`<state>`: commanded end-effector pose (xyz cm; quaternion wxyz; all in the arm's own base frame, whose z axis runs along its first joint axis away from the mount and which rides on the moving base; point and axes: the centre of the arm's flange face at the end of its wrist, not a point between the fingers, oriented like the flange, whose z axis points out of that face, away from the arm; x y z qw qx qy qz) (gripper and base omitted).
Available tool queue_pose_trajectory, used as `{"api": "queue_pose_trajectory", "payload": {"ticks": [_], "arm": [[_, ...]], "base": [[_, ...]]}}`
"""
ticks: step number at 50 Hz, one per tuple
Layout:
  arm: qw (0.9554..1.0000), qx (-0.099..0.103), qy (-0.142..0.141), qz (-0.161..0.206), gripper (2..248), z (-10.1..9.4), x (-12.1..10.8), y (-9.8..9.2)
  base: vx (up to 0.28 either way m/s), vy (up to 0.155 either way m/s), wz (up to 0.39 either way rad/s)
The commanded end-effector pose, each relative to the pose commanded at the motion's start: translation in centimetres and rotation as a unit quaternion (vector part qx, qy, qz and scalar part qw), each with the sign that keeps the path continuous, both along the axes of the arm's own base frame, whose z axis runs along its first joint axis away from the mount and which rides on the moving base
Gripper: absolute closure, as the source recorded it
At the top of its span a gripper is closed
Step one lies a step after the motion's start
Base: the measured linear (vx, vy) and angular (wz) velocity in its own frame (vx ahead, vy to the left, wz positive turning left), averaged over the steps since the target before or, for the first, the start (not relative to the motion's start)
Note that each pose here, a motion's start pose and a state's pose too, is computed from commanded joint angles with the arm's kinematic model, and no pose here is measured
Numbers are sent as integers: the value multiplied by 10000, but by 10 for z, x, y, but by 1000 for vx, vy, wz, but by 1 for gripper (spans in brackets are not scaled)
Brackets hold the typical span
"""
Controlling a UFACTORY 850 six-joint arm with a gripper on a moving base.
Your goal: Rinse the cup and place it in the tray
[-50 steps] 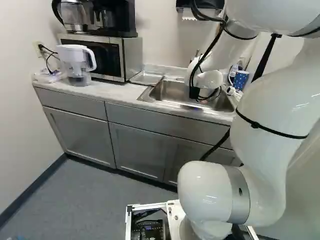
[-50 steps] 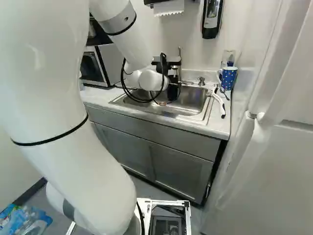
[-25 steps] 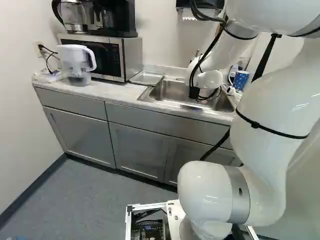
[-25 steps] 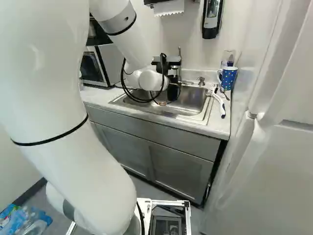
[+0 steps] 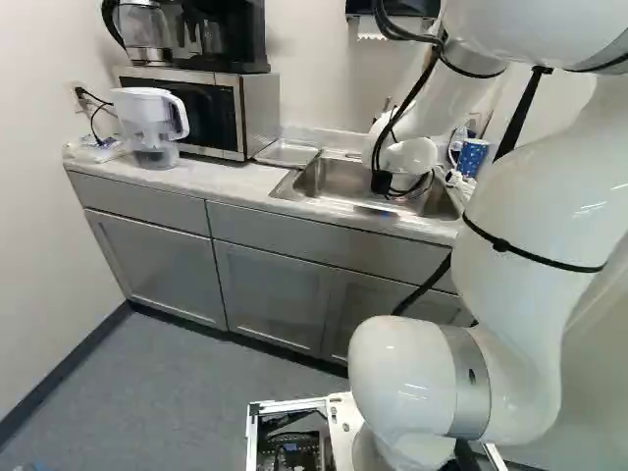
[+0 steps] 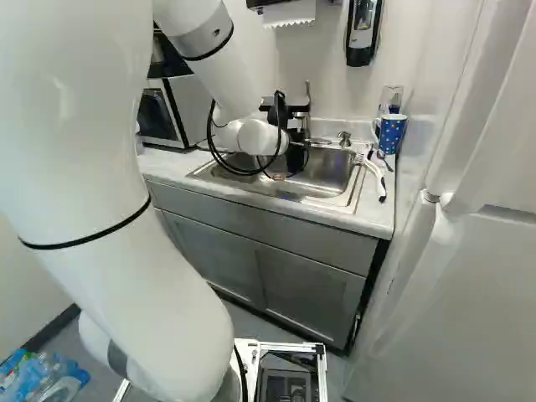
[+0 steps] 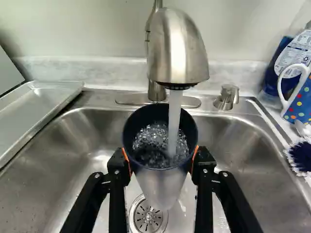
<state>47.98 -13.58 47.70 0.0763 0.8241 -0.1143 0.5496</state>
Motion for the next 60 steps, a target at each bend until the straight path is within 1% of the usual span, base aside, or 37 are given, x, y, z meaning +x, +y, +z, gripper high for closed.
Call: {"api": "queue_pose_trajectory", "payload": {"ticks": [36,43,60], "arm": [[10000,0,0,9,124,0,0,1],[10000,0,2,74,124,0,-1,8],[9995,1,4,324,124,0,2,33]], "base": [[0,0,0],[0,0,0],[0,0,0]]}}
